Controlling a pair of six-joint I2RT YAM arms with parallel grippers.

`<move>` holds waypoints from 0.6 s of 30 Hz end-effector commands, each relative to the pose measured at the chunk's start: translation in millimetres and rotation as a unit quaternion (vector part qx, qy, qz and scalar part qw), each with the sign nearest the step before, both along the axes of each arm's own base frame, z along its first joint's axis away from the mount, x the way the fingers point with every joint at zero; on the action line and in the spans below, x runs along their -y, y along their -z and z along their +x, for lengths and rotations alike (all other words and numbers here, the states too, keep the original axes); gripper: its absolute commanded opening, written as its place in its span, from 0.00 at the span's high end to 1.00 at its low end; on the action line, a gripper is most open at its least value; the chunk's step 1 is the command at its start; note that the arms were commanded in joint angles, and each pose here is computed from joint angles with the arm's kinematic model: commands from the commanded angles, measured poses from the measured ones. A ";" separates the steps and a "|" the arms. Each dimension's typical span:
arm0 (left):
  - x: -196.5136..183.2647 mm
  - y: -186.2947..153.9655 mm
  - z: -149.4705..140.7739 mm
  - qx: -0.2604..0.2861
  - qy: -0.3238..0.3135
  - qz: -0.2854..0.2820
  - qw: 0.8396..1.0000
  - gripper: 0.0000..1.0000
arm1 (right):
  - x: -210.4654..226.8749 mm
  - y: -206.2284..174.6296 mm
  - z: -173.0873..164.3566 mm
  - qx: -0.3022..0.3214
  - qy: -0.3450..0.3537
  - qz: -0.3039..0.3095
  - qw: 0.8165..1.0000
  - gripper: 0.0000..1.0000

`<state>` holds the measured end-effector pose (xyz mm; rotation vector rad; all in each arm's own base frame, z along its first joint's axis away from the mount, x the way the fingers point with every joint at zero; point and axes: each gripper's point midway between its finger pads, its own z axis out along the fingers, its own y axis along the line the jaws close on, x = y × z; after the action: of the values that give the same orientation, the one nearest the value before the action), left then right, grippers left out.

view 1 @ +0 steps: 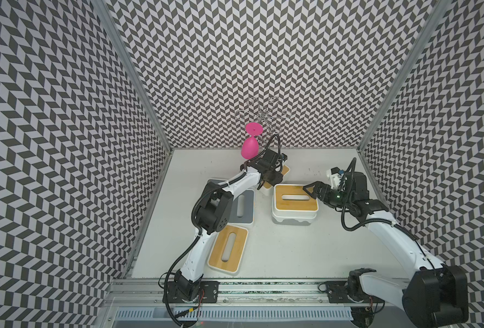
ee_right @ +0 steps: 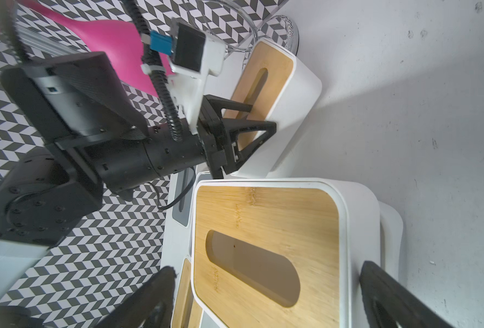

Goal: Stack the tissue boxes
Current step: Pick up the tissue box from the center of the board.

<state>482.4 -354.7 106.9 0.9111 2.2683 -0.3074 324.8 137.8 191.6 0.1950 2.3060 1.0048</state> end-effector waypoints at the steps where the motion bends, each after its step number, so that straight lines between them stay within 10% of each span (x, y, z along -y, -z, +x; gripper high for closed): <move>1: -4.4 -92.7 24.6 0.093 -0.032 -0.065 0.993 0.72 | -5.4 -12.4 1.8 0.021 -0.011 0.015 1.000 0.01; 18: 27.3 -172.3 -21.1 0.123 0.037 -0.135 0.983 0.72 | -5.5 -25.7 0.4 0.037 -0.010 0.020 0.999 0.01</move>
<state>468.2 -372.3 209.7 0.8495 2.0861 -0.4481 324.2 137.8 193.5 0.1974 2.3011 1.0078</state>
